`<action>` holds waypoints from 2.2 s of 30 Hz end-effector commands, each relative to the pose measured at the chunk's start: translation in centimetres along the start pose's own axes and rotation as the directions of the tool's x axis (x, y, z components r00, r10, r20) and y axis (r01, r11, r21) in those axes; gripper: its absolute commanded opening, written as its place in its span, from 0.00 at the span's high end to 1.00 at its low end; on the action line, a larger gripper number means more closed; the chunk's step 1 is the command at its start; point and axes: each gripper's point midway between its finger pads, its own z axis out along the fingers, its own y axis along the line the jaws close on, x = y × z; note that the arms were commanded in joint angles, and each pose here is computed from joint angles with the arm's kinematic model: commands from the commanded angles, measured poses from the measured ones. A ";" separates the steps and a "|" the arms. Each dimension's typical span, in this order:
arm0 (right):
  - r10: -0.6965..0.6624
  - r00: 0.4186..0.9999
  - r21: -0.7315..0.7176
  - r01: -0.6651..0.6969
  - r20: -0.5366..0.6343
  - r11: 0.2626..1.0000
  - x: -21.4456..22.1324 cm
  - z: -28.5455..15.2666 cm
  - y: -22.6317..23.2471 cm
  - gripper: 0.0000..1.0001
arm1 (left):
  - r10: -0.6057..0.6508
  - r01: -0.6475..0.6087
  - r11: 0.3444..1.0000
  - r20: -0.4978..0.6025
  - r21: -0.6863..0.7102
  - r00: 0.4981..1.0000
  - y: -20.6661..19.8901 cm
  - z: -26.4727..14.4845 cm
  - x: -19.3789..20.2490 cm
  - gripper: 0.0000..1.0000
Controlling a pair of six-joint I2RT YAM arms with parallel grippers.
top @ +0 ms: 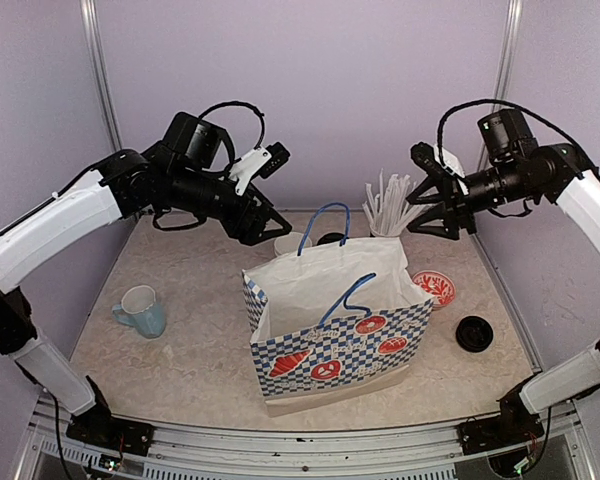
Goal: Pack the takeout coffee
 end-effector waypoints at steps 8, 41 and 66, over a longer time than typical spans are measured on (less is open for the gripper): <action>0.068 0.997 0.061 -0.069 0.023 0.996 0.7 0.5 -2.5 0.35 | 0.122 -0.115 0.988 -0.062 0.107 0.991 -4.9 1.2 0.9 0.31; 0.146 0.983 0.123 -0.132 -0.113 0.984 6.8 6.1 -8.2 0.01 | 0.159 -0.144 0.983 -0.137 0.113 0.978 -5.8 -6.0 6.4 1.00; 0.304 0.836 0.197 -0.238 -0.457 0.951 17.7 14.0 -14.5 0.14 | 0.147 -0.126 0.978 -0.121 0.165 0.982 -6.0 -5.6 5.8 1.00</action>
